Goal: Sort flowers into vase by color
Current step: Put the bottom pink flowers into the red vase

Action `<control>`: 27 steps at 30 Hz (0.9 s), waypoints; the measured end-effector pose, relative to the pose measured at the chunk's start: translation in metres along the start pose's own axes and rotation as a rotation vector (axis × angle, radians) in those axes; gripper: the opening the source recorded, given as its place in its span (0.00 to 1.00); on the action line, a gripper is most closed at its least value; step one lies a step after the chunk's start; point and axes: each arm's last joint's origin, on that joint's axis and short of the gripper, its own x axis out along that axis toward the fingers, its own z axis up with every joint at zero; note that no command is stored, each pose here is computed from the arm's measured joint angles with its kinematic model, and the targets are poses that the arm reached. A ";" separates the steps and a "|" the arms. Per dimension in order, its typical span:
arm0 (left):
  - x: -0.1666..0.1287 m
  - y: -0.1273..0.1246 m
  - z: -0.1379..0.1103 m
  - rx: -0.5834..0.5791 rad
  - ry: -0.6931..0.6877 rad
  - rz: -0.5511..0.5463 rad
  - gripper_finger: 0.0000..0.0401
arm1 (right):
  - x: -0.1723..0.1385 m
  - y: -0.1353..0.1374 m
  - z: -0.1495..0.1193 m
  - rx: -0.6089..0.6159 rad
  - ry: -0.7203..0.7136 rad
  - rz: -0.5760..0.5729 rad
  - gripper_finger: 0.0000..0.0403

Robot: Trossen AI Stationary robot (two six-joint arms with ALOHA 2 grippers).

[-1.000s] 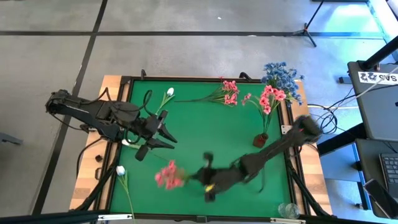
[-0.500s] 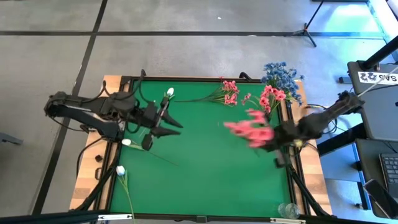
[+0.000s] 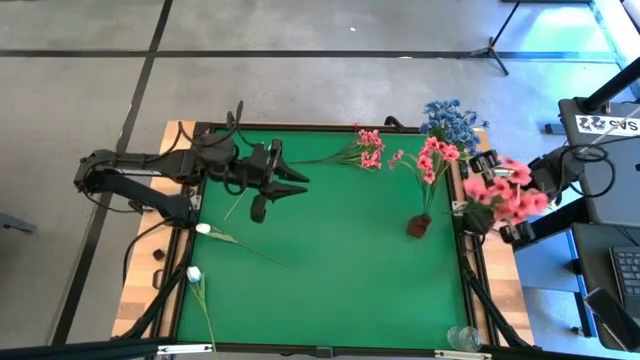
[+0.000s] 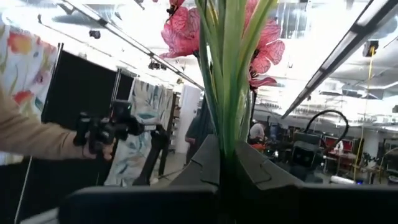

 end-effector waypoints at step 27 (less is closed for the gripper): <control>-0.018 0.035 -0.137 -0.096 -0.211 0.076 0.25 | -0.050 0.007 -0.082 -0.017 0.171 -0.318 0.02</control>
